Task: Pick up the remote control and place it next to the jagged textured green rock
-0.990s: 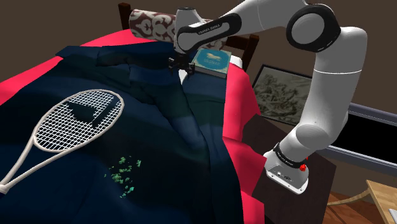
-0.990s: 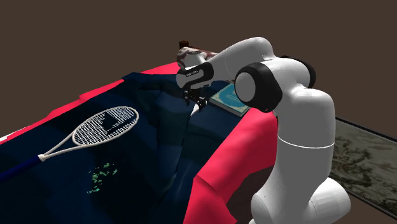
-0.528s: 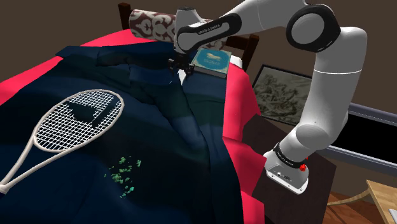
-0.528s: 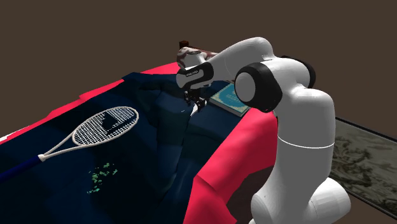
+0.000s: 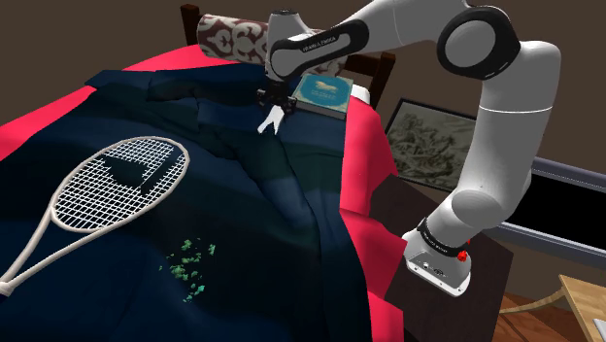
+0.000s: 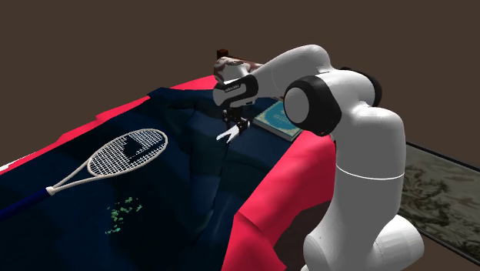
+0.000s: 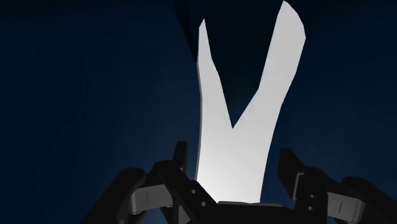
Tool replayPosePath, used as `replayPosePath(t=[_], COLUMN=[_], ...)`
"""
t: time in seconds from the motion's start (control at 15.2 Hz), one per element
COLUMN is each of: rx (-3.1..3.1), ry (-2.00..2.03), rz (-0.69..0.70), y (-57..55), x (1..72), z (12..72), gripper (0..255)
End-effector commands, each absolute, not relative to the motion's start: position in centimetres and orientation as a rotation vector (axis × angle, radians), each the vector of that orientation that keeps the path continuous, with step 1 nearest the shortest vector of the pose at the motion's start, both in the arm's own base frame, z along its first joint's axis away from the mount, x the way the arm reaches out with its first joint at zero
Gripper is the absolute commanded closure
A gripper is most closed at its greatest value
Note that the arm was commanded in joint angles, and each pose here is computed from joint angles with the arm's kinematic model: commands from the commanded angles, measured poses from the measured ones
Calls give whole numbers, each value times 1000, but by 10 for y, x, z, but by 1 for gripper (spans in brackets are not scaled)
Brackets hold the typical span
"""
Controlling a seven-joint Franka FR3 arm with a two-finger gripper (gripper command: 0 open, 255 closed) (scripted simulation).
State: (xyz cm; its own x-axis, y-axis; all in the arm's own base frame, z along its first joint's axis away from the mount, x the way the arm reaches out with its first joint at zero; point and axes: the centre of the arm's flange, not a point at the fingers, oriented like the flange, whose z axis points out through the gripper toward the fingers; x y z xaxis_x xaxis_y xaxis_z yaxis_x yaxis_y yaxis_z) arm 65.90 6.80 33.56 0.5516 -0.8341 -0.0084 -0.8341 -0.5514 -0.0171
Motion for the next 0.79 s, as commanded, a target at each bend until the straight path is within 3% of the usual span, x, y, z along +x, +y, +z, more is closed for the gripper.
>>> replayPosePath(t=[0.0, 0.73], rx=[-2750, -2750], ry=[1478, 1478], rz=[-2, -2], y=[68, 68], x=[659, 659], z=[344, 402], gripper=[255, 255])
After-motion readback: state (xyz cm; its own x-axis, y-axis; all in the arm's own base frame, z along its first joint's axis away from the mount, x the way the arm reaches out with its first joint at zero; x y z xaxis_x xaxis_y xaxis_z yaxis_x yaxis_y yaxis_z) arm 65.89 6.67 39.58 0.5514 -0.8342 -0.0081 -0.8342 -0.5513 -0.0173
